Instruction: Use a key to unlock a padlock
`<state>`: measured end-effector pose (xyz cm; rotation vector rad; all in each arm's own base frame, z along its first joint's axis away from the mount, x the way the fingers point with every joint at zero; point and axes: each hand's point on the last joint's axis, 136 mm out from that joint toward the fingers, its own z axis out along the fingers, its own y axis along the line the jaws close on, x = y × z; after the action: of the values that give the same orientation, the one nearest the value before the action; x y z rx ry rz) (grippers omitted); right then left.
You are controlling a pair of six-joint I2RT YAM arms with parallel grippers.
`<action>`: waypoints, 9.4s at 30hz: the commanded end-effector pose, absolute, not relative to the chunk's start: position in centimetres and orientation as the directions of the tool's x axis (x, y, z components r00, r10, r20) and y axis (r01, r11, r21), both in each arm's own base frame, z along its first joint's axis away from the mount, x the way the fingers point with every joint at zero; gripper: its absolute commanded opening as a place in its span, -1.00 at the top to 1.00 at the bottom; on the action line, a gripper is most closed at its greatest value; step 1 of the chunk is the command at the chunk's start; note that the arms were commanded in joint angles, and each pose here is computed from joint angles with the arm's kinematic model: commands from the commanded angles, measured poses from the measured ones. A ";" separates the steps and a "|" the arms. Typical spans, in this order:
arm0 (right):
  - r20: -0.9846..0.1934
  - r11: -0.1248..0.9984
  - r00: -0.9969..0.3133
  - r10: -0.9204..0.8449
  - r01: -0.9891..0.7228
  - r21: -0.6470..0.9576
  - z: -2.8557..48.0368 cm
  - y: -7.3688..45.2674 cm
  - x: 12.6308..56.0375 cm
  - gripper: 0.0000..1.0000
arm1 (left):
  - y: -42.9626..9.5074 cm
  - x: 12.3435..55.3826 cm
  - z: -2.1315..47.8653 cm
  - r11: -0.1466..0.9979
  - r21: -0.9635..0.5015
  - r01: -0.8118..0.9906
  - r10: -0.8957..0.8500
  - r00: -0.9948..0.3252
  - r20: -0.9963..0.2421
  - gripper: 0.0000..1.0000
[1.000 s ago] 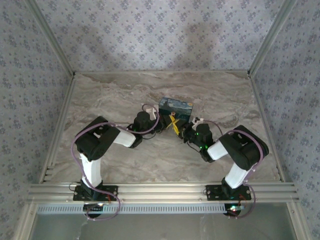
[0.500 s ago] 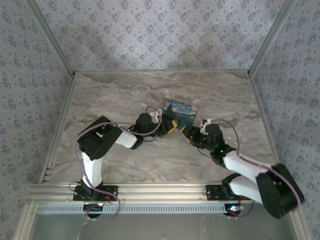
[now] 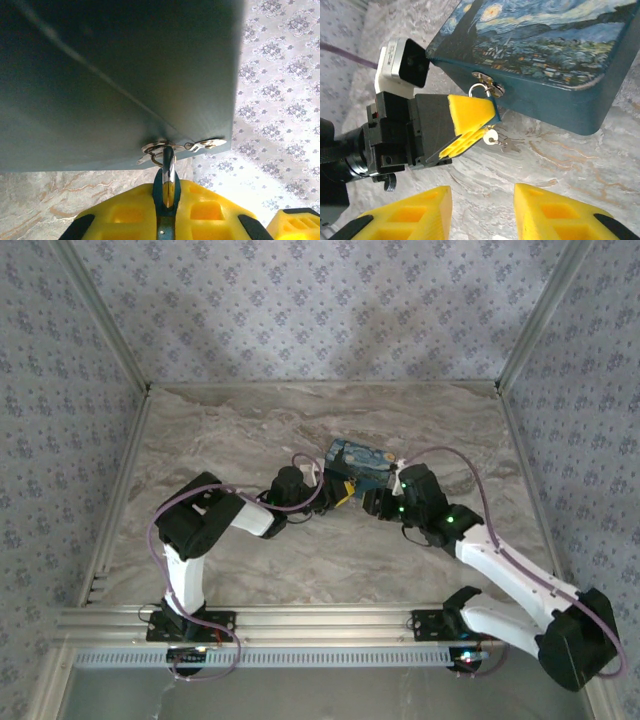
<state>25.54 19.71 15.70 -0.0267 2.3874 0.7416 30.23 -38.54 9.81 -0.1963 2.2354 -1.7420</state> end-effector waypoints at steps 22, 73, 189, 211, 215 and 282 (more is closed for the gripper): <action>-0.636 0.910 -0.730 -0.248 -0.401 0.105 11.0 23.3 29.3 0.17 | -39.6 30.1 13.6 0.164 -0.976 0.140 -0.247 -0.952 -0.179 0.90; -0.641 0.891 -0.717 -0.275 -0.441 0.111 11.2 23.4 27.9 0.18 | -37.6 29.4 9.4 0.266 -0.959 0.101 -0.244 -0.955 -0.168 0.85; -0.589 0.955 -0.755 -0.288 -0.271 -0.121 6.3 26.4 27.1 -0.16 | -20.8 31.3 13.4 0.606 -0.795 0.009 -0.485 -0.788 -0.379 -0.99; -0.493 0.935 -0.796 -0.353 -0.281 -0.215 2.2 27.2 26.4 0.12 | -19.8 31.1 12.2 0.611 -0.791 -0.031 -0.505 -0.785 -0.359 -0.99; -0.480 0.935 -0.803 -0.353 -0.280 -0.219 1.6 27.0 26.2 0.20 | -19.6 30.9 12.0 0.610 -0.791 -0.038 -0.508 -0.785 -0.354 -0.99; -0.499 0.518 -0.376 -0.780 -0.836 -0.180 6.5 28.6 25.6 1.00 | -26.8 38.3 12.1 0.513 -0.857 0.052 -0.390 -0.875 -0.287 -0.94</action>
<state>24.97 27.75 5.40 -1.2914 2.2814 0.1464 37.82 -25.72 10.93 -0.3349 2.3345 -1.2869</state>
